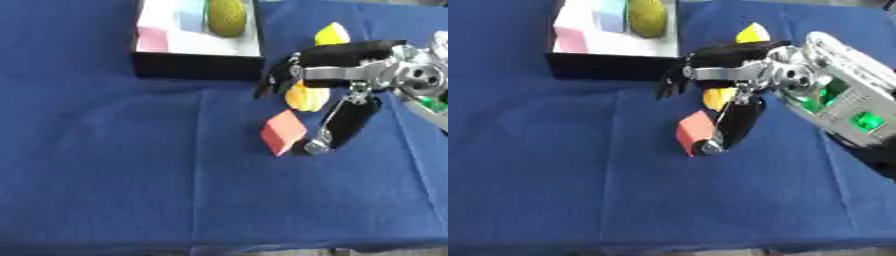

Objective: Pick up objects on the table and place them in the box.

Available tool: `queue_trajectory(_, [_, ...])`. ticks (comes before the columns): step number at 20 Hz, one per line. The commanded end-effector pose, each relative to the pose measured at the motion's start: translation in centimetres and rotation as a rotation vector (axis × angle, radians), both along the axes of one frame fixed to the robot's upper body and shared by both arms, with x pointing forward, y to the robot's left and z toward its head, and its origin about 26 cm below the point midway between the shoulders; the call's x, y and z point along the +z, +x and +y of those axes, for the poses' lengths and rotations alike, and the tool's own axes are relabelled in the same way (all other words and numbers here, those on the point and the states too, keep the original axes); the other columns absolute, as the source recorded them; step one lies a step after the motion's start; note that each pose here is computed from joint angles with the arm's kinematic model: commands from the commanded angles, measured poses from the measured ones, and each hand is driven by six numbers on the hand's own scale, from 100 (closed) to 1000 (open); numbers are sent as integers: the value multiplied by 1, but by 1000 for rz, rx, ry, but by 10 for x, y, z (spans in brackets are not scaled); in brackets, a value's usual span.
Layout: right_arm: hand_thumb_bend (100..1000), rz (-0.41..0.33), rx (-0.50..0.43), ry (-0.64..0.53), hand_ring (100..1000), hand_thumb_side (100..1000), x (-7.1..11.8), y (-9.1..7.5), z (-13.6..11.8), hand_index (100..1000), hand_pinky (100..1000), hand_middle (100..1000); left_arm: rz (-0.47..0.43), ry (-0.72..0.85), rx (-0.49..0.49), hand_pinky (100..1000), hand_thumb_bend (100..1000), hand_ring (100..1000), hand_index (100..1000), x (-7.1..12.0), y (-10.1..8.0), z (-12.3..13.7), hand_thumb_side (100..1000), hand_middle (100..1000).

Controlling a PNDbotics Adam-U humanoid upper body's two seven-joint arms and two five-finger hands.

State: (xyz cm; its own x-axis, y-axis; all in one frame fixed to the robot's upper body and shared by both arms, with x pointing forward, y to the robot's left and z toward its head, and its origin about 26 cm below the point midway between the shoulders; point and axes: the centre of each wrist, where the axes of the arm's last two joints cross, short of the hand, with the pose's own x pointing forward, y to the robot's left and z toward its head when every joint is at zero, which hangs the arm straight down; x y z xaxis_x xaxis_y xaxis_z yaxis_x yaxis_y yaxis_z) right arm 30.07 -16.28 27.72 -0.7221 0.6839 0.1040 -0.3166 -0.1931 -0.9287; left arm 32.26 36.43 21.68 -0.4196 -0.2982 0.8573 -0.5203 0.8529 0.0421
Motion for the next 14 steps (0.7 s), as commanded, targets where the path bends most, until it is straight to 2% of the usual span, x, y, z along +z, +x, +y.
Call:
queue_trajectory(1, [495,-34,-16,-10,832,100,1,5,-2,853,903,796,-38,20,-4,788,100,796,816,12,-3,0,664,778])
queue_trajectory(14, [498,-11,-33,-56,835,100,-20,26,-7,852,901,797,-45,15,-6,785,100,795,814,13,-3,-1,656,778])
